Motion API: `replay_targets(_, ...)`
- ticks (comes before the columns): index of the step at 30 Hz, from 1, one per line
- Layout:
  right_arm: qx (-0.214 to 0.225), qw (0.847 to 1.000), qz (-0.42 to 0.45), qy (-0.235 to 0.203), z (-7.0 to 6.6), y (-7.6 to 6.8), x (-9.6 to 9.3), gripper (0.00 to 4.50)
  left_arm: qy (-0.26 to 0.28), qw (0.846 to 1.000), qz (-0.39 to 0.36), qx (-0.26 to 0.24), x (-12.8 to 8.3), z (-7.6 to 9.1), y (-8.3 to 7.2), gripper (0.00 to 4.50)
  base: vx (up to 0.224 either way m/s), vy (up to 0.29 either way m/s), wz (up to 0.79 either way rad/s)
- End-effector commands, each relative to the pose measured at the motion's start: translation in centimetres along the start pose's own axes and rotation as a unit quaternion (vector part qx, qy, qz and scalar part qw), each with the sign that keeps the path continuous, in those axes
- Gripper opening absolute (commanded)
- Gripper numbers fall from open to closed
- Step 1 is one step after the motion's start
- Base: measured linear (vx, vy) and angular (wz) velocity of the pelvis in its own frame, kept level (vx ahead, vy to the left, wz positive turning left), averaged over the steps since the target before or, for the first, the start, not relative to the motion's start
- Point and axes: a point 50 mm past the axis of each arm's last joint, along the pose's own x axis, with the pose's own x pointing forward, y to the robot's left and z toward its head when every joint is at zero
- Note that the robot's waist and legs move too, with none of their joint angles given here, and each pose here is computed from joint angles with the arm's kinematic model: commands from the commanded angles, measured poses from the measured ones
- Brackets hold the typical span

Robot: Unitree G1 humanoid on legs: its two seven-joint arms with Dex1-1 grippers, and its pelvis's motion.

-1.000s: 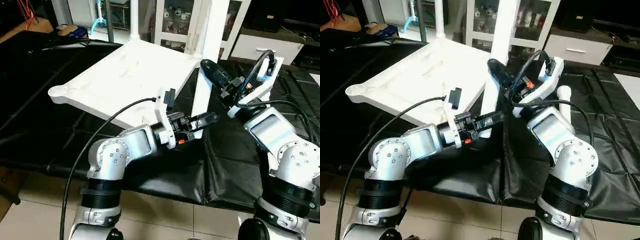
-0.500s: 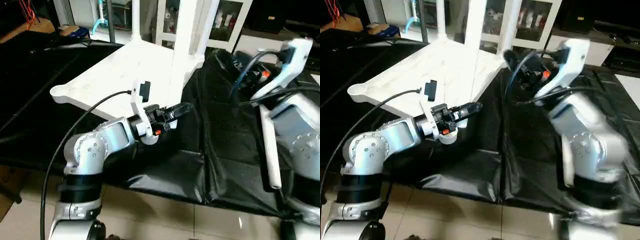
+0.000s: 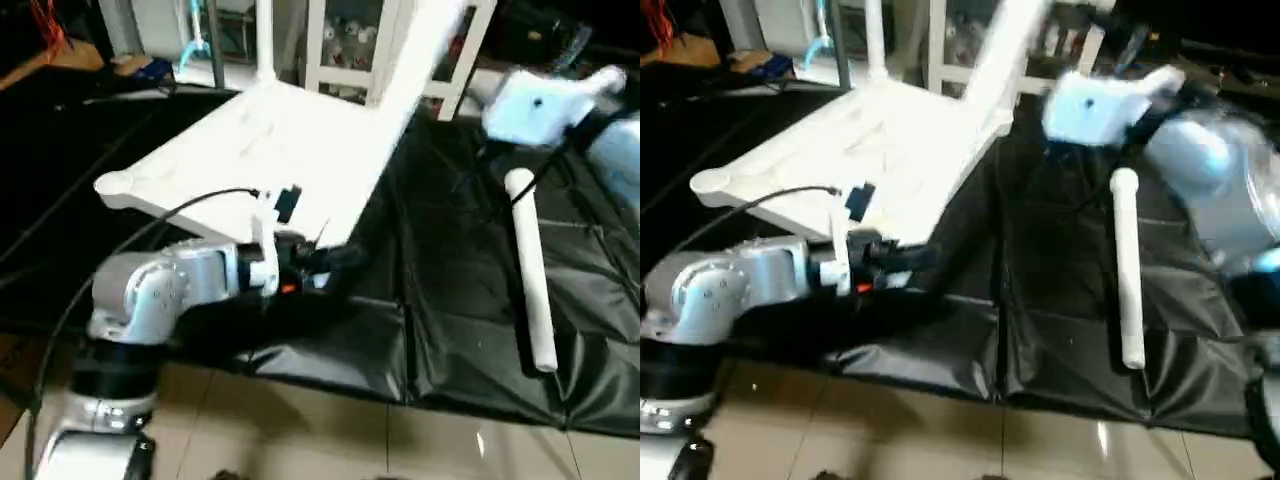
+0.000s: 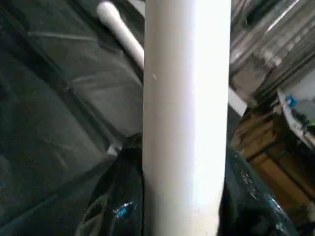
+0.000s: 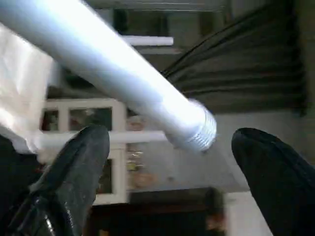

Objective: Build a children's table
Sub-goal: Pick table leg

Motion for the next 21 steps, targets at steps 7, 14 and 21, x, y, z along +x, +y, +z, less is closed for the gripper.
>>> replay_targets(7,-0.072,0.996,0.045,0.001,-1.4,1.5,0.7,4.31,0.03,0.998,0.012,0.055,0.3,0.3,-0.1,1.39,0.0,0.0,0.0)
replay_targets(14,-0.107,0.987,0.12,0.021,-3.0,3.8,0.8,4.31,0.078,0.988,0.039,0.125,-0.4,0.1,0.5,1.39,0.0,0.0,0.0)
replay_targets(21,-0.117,0.986,0.111,0.031,-3.8,3.6,1.1,4.31,0.098,0.979,0.068,0.165,-0.9,0.1,1.2,1.38,0.0,0.0,0.0)
